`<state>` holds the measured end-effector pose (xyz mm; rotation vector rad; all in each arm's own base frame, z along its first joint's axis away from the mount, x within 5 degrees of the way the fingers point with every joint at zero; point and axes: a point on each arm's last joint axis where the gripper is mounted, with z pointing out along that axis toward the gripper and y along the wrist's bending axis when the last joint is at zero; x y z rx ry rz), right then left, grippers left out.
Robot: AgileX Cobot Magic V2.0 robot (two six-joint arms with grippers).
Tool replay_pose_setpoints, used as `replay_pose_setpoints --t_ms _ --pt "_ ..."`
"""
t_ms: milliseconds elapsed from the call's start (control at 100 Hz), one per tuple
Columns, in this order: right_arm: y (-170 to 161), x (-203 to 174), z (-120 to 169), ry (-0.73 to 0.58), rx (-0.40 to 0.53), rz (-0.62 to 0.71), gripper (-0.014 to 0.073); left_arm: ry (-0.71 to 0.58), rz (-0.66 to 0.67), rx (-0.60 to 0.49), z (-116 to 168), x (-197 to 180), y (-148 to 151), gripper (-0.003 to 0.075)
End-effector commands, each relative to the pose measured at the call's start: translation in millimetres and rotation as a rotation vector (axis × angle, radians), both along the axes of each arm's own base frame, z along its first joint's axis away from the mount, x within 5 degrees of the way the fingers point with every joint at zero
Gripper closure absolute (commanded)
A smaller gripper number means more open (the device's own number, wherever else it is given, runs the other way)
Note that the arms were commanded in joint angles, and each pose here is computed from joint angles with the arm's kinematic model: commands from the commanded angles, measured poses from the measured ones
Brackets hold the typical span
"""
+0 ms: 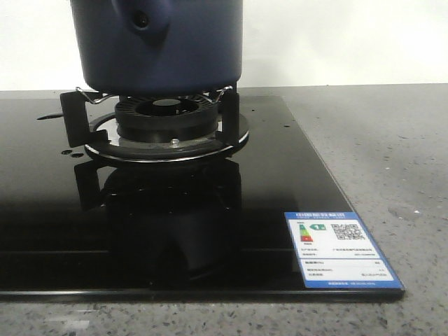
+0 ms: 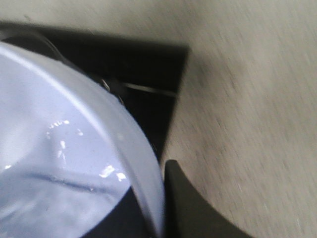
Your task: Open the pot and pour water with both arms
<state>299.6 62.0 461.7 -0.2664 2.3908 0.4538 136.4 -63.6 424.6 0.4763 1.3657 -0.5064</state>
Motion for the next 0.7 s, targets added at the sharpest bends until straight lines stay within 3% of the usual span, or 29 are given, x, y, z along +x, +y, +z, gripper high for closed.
replay_pose_setpoints --t_ms 0,360,570,690 --pt "15 -3 27 -0.091 0.042 0.056 0.0655 -0.026 -0.009 -0.08 15 -5 1 0.0563" --pt "72 47 28 -0.289 -0.066 0.11 0.0653 -0.026 -0.011 -0.081 15 -5 1 0.0563" --pt "92 56 29 -0.438 -0.121 0.101 0.0653 -0.026 -0.011 -0.081 15 -5 1 0.0563" --pt "102 56 33 -0.531 -0.208 0.101 0.0653 -0.026 -0.011 -0.081 15 -5 1 0.0563"
